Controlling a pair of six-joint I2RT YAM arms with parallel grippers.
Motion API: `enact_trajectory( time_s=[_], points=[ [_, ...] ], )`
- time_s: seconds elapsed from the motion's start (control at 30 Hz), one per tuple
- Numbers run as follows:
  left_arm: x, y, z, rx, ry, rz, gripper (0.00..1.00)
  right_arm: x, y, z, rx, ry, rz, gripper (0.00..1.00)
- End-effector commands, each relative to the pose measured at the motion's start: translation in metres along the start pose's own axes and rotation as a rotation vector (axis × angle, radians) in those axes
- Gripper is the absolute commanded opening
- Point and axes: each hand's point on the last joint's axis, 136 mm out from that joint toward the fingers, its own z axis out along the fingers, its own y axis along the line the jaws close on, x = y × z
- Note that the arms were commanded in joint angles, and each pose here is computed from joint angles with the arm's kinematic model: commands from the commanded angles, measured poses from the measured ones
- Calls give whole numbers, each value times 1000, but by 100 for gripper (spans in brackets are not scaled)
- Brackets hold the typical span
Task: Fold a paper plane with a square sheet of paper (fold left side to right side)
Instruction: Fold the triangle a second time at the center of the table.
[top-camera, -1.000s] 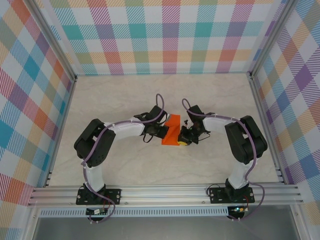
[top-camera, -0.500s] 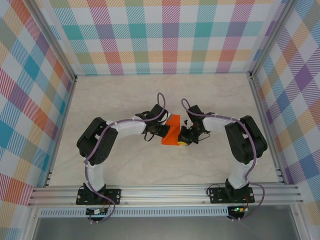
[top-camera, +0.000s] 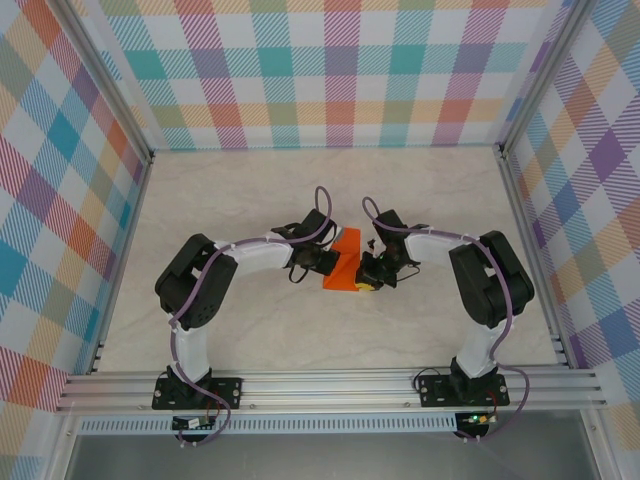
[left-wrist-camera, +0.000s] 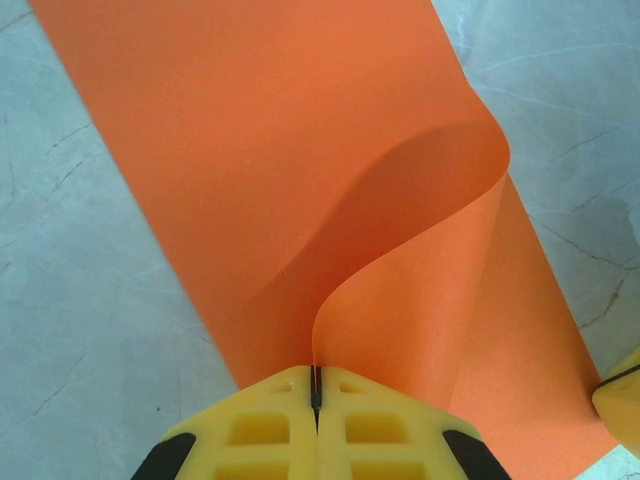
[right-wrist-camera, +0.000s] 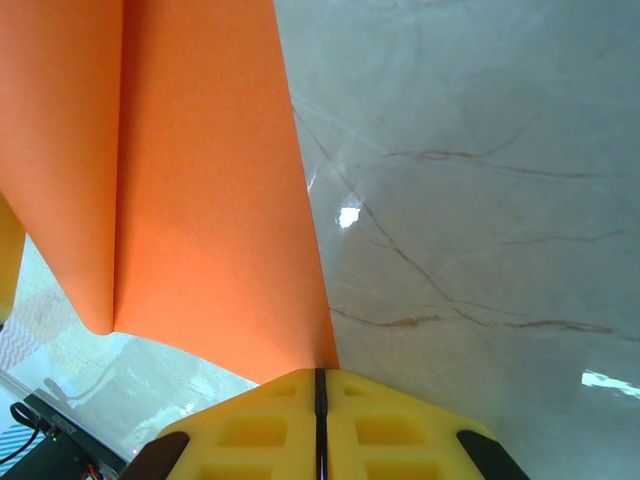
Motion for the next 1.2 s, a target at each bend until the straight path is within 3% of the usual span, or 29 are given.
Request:
enact_trajectory(
  time_s=[0.0,0.6,0.87,1.17],
  points=[
    [3,10,0,-27,13,5,0,8,-15,8,68,40,10,9],
    [10,10,4,-21,29,3,0,6,-8,9,41,34,-4,10],
    [19,10,11,-7,48,-6,0,-9,28,-19,-56,-66,-71,12],
    [11,6,10,5,30,-3,0,-9,27,-28,-38,-85,-76,11]
  ],
)
